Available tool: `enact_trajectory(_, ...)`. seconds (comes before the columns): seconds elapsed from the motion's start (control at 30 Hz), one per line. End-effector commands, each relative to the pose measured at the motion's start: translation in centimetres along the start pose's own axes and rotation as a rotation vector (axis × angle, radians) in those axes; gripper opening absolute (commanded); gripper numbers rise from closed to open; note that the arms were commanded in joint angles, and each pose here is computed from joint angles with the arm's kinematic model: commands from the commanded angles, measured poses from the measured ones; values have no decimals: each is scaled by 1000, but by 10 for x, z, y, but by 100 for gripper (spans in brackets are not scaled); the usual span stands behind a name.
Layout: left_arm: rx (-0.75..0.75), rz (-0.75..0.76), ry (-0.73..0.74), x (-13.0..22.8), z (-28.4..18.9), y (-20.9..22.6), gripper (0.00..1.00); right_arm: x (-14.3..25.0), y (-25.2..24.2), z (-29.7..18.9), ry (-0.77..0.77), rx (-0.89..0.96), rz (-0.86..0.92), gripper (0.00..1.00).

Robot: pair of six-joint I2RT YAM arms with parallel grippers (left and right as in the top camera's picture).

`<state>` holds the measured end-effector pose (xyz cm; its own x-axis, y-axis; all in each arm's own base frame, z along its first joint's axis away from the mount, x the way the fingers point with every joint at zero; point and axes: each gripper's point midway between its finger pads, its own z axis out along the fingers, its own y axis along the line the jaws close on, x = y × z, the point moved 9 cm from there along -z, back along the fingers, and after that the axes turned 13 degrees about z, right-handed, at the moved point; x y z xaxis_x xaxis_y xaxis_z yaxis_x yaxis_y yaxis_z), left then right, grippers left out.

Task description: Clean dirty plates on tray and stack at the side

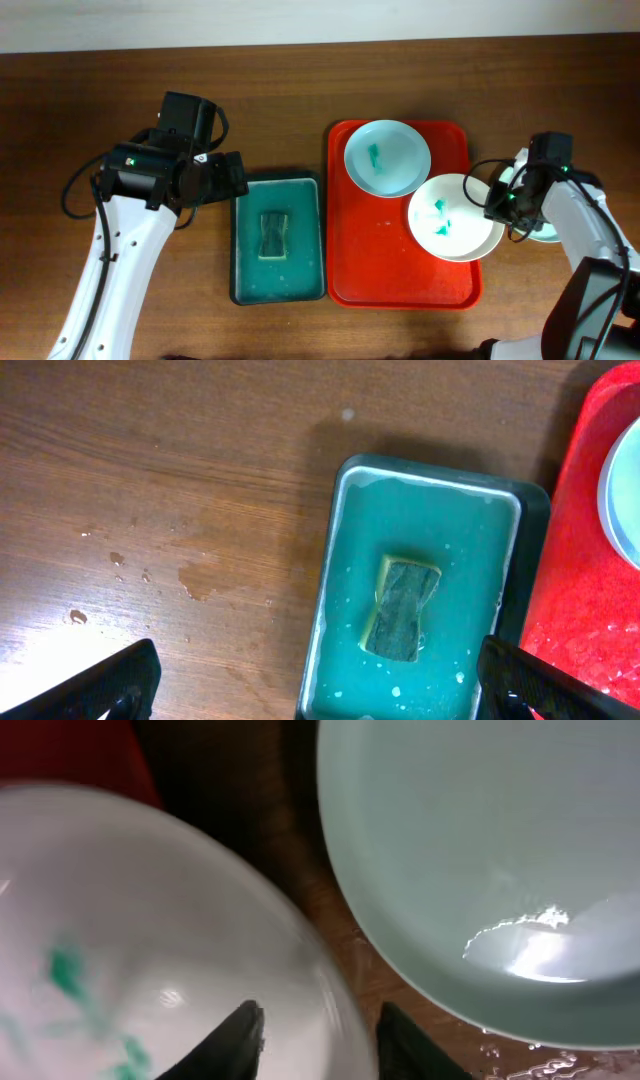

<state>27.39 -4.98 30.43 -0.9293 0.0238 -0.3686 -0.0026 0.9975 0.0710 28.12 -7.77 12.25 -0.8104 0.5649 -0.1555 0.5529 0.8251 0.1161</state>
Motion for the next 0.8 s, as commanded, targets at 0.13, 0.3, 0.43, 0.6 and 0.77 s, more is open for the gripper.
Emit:
enact_trajectory(0.13, -8, -4, -18, -1, -5, 2, 99, 31, -1, -46, 116, -9, 78, 4)
enact_trajectory(0.3, -8, -4, -18, -1, -5, 2, 99, 91, 16, -35, 273, -58, 74, 4)
enact_trajectory(0.43, -5, -4, -18, -1, -5, 2, 99, 134, 38, 8, 258, -72, -89, 4)
enact_trajectory(0.6, 179, 10, 3, -2, -1, -18, 100, 90, 64, -44, 111, -47, -198, 23)
enact_trajectory(0.77, 174, 251, 236, 42, 79, -54, 80, 96, 63, -53, 178, -39, -194, 23)
